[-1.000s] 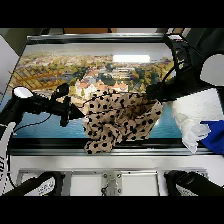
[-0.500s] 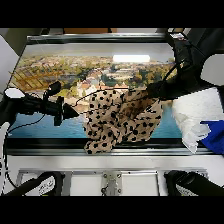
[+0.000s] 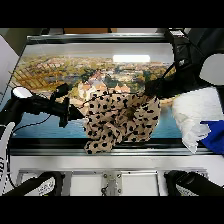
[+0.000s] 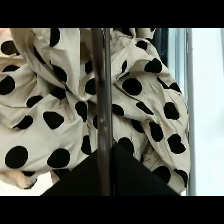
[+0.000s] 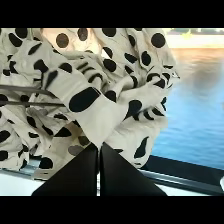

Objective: Fold the clothes and pants, and hang the long-sleeved shirts on hangers.

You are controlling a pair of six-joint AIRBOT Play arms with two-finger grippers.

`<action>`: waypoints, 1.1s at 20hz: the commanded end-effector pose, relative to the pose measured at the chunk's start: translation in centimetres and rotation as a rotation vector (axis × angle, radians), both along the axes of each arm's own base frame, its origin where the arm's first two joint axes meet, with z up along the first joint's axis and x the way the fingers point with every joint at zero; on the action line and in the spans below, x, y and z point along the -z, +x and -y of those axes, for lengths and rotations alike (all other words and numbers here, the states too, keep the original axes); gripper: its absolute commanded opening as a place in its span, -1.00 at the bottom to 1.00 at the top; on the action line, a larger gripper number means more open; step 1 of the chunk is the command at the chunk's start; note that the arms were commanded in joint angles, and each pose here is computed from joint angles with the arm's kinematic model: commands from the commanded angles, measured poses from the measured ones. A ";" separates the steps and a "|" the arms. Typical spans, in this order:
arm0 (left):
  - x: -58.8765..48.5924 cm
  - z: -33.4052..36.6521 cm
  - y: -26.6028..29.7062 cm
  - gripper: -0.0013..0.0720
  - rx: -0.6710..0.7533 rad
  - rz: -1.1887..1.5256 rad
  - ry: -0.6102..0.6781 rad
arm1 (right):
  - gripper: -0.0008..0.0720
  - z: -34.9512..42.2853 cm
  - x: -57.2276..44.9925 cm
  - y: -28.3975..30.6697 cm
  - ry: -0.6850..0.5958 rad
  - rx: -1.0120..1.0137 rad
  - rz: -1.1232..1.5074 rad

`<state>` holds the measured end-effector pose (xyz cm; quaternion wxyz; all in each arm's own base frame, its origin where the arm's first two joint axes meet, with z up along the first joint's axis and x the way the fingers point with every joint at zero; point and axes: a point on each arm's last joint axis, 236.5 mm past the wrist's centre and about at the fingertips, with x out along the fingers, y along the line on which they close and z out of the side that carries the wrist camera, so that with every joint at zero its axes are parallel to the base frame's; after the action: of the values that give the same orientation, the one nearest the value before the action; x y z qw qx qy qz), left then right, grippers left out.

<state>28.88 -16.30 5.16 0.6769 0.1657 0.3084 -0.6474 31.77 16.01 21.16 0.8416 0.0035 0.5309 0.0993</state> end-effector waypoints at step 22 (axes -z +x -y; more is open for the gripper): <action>1.8 3.8 -1.0 -0.94 0.099 -0.026 0.002 | -0.96 -13.2 1.6 -1.2 0.146 -0.286 0.036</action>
<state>27.91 -20.07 3.37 0.6410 0.1733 0.3084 -0.6812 30.72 28.73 19.67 0.8282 -0.0147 0.5013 0.2502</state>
